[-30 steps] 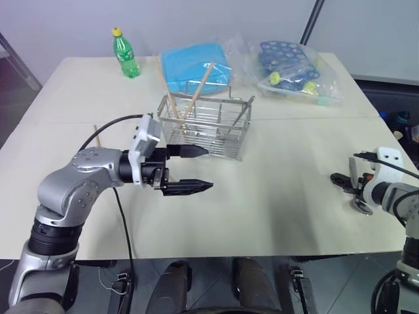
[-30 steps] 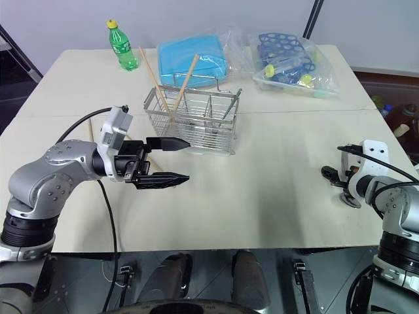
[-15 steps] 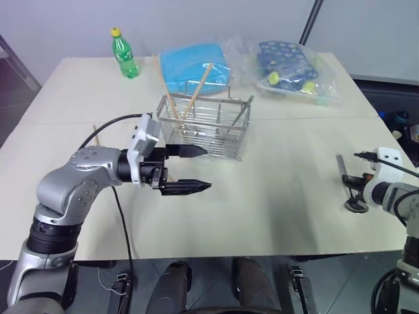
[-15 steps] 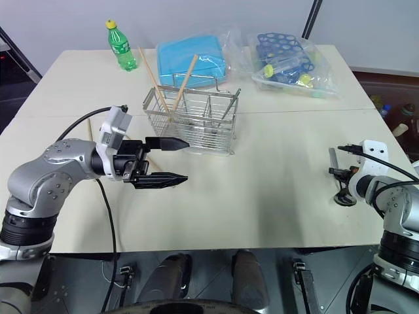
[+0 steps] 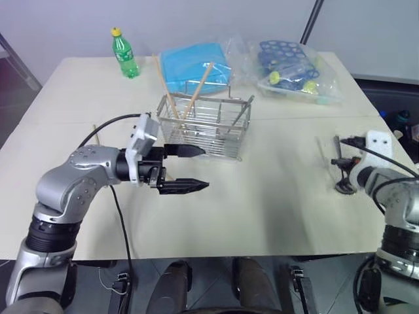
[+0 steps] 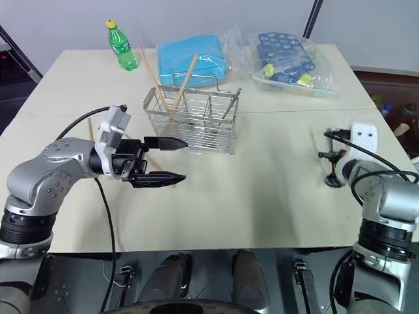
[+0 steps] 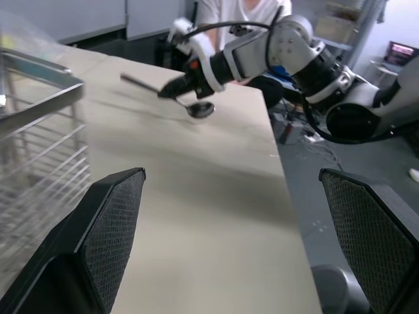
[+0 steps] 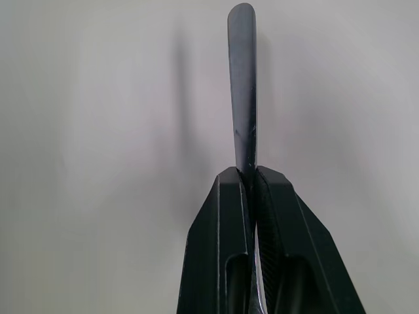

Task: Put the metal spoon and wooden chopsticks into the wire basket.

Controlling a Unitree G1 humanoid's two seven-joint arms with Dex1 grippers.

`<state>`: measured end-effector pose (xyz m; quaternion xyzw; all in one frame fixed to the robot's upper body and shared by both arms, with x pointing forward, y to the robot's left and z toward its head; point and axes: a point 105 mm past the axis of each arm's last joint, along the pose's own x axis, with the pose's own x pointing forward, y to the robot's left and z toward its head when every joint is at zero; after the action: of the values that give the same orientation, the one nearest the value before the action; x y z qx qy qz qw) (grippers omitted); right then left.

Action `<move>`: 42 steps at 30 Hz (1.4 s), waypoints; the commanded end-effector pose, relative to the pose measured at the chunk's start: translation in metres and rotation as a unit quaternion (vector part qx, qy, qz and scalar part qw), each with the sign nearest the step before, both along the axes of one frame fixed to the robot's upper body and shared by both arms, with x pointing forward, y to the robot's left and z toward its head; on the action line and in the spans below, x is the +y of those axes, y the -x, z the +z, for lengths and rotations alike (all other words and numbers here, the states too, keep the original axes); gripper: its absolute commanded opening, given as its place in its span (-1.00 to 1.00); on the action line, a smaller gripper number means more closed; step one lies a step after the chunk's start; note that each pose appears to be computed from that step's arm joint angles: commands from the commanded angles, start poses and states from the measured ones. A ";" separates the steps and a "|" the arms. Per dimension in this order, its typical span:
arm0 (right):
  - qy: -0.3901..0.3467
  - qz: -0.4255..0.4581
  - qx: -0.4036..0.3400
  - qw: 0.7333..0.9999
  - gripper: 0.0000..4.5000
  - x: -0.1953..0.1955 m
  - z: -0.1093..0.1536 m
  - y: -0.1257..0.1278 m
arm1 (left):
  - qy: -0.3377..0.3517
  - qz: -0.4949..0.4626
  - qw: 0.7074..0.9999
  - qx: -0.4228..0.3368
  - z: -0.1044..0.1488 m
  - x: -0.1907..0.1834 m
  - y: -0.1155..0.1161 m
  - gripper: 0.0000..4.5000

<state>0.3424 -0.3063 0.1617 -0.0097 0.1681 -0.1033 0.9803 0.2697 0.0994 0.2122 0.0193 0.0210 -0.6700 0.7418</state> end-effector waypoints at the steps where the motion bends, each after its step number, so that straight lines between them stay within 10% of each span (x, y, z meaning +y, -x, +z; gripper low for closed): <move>1: 0.057 -0.002 -0.107 0.993 -0.99 0.014 0.052 -0.009 | 0.004 0.012 0.999 -0.032 0.015 0.006 -0.002 1.00; 7: 0.128 0.008 -0.246 0.961 -0.99 0.053 0.112 -0.019 | 0.009 0.052 0.998 -0.043 0.026 0.019 -0.008 1.00; 15: 0.039 0.157 -0.476 0.865 -0.99 0.156 0.190 -0.010 | -0.004 0.124 0.989 -0.075 0.045 0.041 -0.015 1.00; 23: -0.107 0.289 -0.495 0.812 -0.99 0.230 0.189 -0.014 | -0.003 0.184 0.979 -0.088 0.047 0.051 -0.013 1.00; 42: -0.151 0.352 -0.445 0.810 -0.99 0.276 0.151 -0.025 | 0.024 0.309 0.944 -0.117 0.046 0.060 -0.016 1.00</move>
<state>0.3750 -0.0314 0.3028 0.1205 -0.2683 0.2774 0.9146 0.2865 0.1534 0.2428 0.0576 -0.0400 -0.4283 0.9009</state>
